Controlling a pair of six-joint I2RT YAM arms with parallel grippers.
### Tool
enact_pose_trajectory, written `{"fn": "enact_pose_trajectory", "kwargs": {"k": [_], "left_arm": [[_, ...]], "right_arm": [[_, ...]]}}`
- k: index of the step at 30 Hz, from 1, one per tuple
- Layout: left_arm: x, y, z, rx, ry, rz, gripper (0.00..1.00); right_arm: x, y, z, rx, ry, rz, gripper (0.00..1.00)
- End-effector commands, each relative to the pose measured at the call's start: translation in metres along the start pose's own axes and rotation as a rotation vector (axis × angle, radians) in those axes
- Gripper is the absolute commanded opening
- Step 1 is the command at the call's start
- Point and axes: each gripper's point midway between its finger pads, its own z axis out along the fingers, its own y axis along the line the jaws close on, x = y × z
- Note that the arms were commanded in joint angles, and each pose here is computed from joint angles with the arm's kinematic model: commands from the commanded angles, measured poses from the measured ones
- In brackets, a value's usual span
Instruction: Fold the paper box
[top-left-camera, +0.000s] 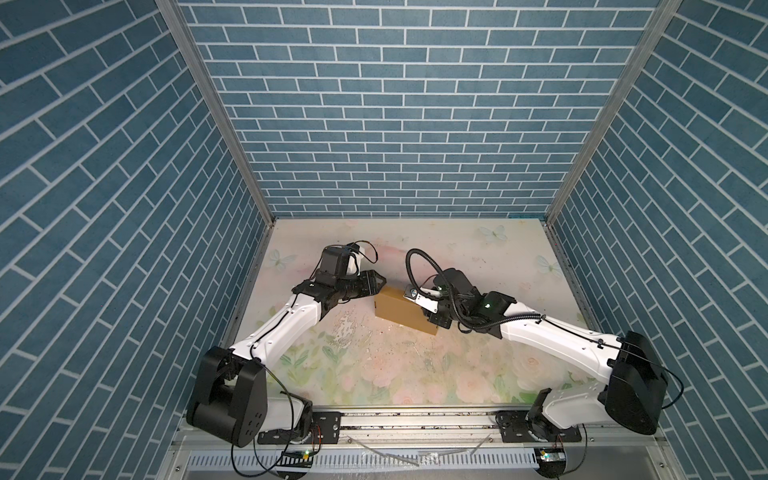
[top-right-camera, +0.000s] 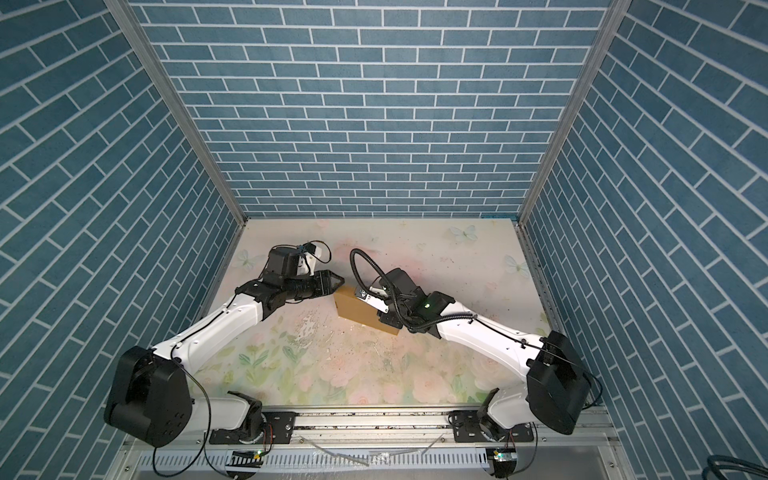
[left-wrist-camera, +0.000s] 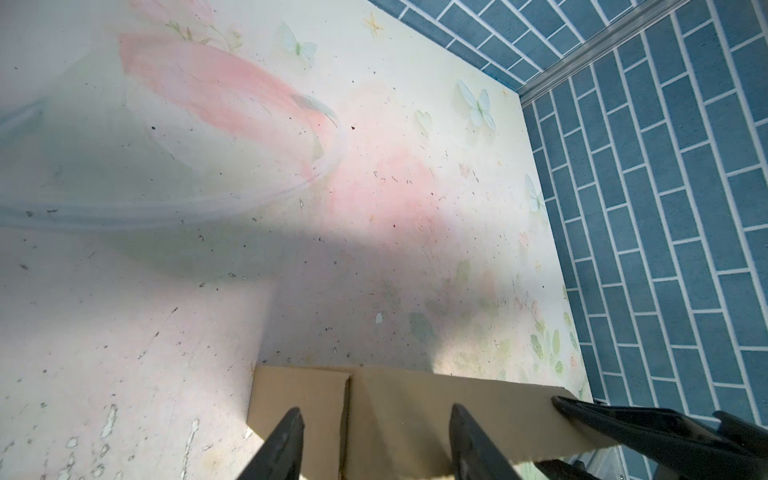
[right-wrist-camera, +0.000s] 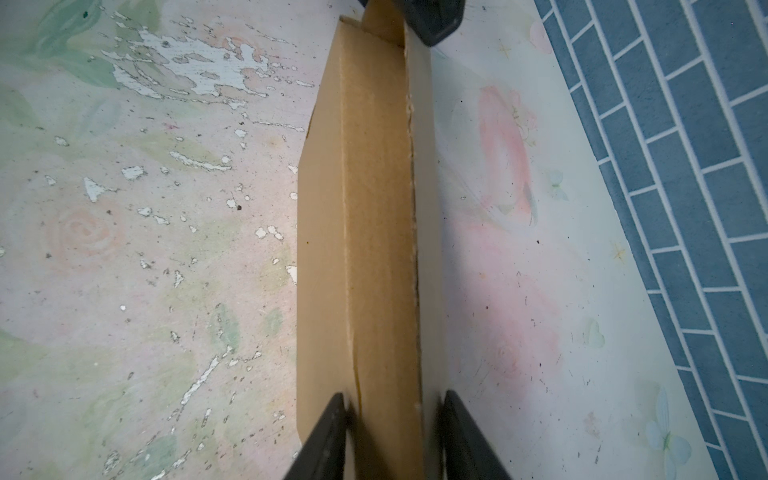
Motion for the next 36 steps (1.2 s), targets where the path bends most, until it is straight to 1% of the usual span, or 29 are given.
{"fn": "enact_pose_trajectory", "kwargs": {"k": [1,3,12,18,22,29,36], "left_arm": [[0.006,0.007,0.003,-0.005,0.008,-0.007,0.56],[0.010,0.009,0.005,-0.007,0.012,-0.012,0.54],[0.027,0.020,0.008,-0.013,0.028,-0.036,0.52],[0.030,0.024,0.010,-0.014,0.024,-0.039,0.50],[0.026,0.022,0.011,-0.014,0.021,-0.033,0.50],[0.008,0.012,0.000,-0.029,0.015,0.018,0.56],[-0.009,0.009,-0.009,-0.037,0.017,0.050,0.60]], "right_arm": [[-0.017,-0.005,-0.006,0.007,-0.041,0.023,0.38],[-0.018,-0.006,-0.006,0.007,-0.042,0.023,0.38],[-0.019,-0.005,-0.005,0.008,-0.038,0.027,0.38],[-0.017,-0.006,-0.002,0.012,-0.027,0.030,0.38],[-0.016,-0.006,0.001,0.013,-0.020,0.030,0.38],[-0.017,-0.007,0.002,0.009,-0.016,0.031,0.38],[-0.016,-0.007,0.003,-0.007,-0.005,0.036,0.38]]}}
